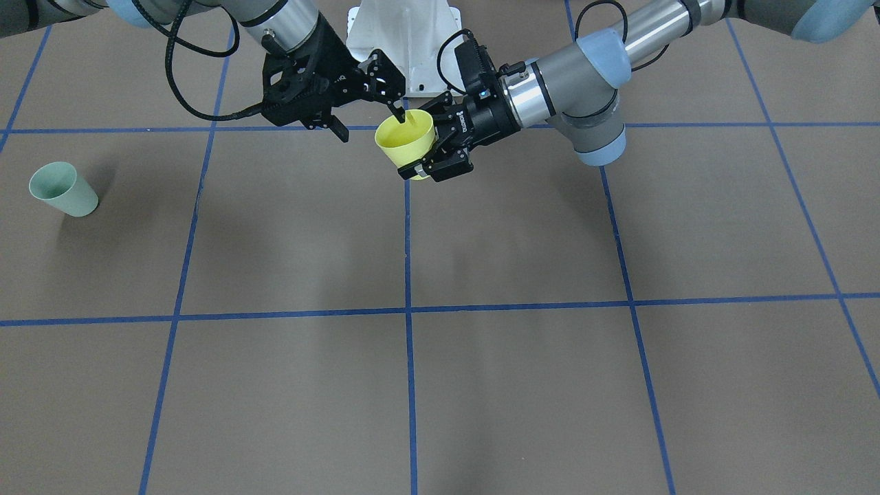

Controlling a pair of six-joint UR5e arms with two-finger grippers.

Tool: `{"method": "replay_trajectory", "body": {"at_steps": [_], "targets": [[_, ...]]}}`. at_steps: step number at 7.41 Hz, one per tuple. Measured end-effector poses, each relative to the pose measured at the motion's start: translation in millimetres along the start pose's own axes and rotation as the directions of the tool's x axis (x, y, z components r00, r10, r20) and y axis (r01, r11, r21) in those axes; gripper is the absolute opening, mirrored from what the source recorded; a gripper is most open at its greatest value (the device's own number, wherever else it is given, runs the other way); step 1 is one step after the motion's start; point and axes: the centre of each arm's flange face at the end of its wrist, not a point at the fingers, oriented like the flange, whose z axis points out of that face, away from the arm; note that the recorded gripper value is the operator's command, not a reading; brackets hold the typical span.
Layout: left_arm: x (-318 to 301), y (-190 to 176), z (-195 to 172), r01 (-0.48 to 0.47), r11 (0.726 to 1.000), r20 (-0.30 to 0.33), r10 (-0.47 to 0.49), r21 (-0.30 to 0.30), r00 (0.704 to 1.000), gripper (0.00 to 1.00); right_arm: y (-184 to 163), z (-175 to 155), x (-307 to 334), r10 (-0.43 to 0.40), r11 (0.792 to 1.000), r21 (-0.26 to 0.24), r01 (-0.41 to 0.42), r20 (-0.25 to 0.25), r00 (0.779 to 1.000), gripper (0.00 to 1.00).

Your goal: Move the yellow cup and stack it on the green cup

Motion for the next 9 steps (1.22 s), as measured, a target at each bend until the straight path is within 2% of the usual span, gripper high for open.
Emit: {"method": "replay_trajectory", "body": {"at_steps": [7,9], "targets": [[1.7,-9.0,0.5,-0.008,1.0,-0.004,0.008,0.024,1.0,0.0,-2.2,6.2,1.8,0.019,1.0,-0.004,-0.02,-0.037,0.999,1.0],[2.3,-12.3,-0.2,-0.012,0.999,-0.006,0.012,0.034,1.0,0.0,-2.2,6.2,0.8,0.019,1.0,-0.005,-0.019,-0.037,0.999,0.95]]}}
